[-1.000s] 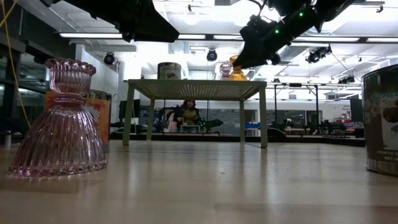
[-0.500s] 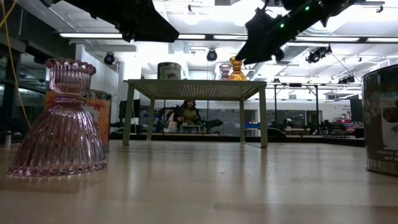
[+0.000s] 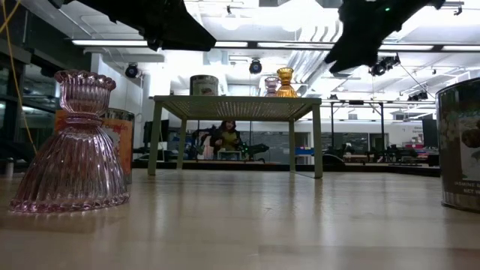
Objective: Pick & Place candle stick holders
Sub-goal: Put the bottom silver scented candle on the shelf
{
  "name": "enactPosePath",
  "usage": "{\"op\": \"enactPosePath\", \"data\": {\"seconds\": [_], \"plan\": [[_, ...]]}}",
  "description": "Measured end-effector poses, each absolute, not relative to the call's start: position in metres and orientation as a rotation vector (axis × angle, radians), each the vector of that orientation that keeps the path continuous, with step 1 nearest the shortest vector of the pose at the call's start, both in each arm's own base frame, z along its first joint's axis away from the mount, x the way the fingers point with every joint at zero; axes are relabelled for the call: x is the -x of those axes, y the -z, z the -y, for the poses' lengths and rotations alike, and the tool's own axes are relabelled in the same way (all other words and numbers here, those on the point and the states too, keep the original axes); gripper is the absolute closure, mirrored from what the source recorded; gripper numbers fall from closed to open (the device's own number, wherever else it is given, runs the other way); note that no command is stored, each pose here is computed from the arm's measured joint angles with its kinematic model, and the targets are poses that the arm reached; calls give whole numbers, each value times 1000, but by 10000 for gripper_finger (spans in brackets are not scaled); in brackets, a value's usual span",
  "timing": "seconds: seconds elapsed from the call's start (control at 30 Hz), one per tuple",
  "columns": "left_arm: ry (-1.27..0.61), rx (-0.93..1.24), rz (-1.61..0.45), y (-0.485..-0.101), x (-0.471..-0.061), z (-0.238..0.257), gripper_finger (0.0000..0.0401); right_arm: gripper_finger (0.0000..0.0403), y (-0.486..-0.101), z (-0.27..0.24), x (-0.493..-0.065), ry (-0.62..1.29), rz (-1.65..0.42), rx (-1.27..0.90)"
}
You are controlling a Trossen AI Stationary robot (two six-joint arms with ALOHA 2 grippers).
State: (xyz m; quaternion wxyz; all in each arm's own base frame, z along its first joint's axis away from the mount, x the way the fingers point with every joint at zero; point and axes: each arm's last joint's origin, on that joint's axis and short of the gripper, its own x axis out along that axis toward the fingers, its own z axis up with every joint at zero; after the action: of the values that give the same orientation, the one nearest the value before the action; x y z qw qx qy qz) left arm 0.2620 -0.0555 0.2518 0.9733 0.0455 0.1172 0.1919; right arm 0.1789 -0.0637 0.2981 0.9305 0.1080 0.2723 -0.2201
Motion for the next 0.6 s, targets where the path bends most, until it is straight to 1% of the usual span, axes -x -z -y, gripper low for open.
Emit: {"op": "enactPosePath", "data": {"seconds": [0.2, 0.4, 0.6], "plan": [[-387, -90, -236, -252, -262, 56, 247, 160, -300, 41, -164, 328, -608, -241], [-386, -90, -237, -252, -262, 56, 247, 160, -298, 17, -159, 221, -669, -230], [-309, -80, -242, -251, -263, 58, 247, 160, -295, -7, -157, 99, -726, -221]]}}
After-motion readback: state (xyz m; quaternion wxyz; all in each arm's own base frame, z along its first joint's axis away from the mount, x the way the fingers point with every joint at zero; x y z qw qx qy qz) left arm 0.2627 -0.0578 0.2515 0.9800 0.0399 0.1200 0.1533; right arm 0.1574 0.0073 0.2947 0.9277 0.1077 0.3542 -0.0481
